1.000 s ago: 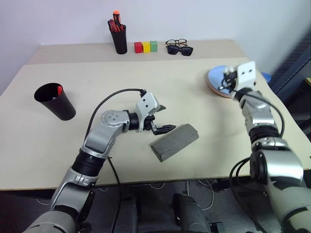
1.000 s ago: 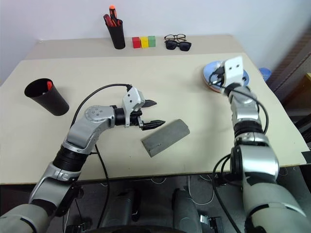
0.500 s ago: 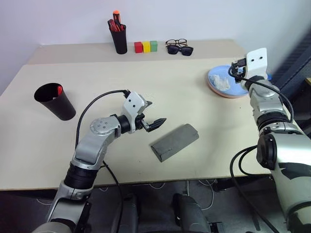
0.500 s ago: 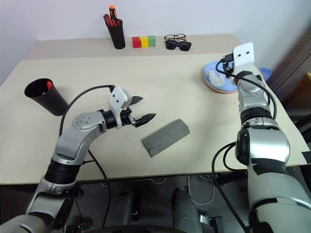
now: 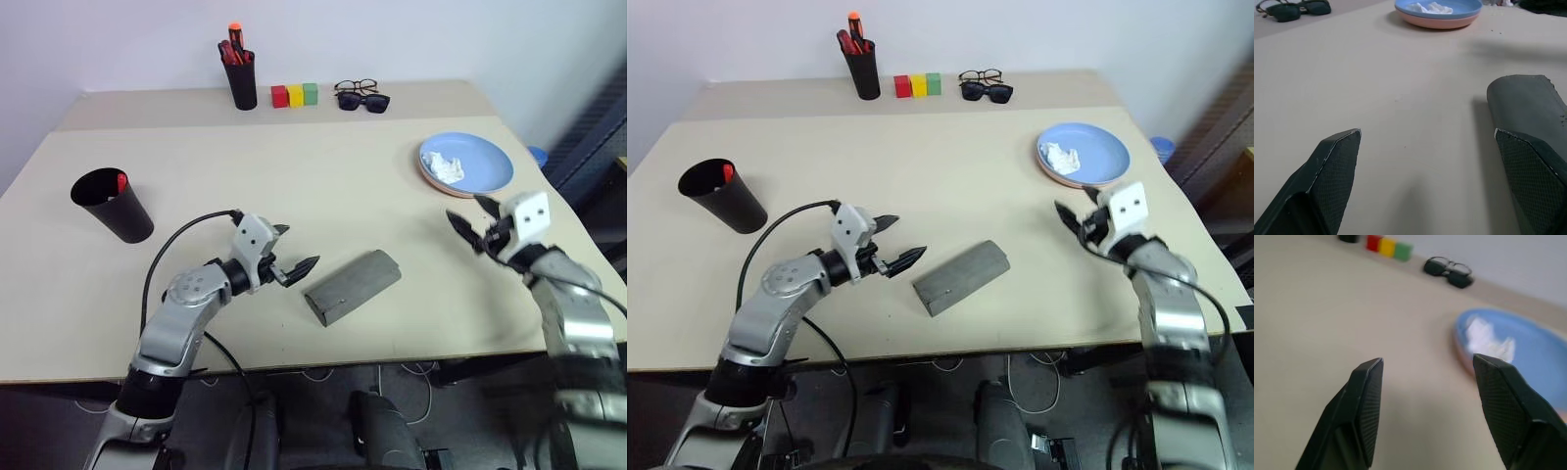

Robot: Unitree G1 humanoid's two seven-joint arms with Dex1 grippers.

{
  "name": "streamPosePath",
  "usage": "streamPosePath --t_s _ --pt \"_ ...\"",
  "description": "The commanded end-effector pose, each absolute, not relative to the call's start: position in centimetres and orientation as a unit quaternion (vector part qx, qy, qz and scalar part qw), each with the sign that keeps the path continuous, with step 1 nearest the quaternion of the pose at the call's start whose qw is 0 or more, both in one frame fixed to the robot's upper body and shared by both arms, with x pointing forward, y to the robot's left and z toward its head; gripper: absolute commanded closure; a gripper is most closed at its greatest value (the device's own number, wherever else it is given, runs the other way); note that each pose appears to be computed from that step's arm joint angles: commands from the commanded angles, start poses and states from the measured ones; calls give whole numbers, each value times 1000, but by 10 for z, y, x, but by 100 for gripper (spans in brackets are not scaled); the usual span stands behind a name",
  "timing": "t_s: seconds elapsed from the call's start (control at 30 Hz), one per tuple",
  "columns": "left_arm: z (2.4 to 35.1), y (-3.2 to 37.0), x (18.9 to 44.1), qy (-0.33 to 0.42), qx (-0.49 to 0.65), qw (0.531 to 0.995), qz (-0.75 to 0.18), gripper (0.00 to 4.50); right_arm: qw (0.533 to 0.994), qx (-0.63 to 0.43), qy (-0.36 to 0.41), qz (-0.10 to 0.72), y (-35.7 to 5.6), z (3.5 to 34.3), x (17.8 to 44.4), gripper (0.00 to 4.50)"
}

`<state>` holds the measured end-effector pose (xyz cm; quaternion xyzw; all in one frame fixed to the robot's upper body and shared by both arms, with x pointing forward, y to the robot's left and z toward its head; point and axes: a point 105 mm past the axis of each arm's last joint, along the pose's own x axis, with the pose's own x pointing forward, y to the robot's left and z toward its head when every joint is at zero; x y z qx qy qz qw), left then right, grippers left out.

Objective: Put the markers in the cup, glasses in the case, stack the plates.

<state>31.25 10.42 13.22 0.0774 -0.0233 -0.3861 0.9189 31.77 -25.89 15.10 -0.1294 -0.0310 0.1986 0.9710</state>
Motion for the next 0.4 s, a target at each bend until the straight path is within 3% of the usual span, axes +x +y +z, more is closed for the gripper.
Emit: streamPosePath --t_s 0.03,0.17,0.4 --pt "148 125 304 -82 83 927 -357 0 970 -116 -53 208 -258 176 293 159" --pt "136 146 288 -57 83 932 -349 0 974 -95 -40 199 -263 171 272 159" --pt "124 160 269 -24 77 934 -349 0 975 -104 -28 192 -267 164 267 159"
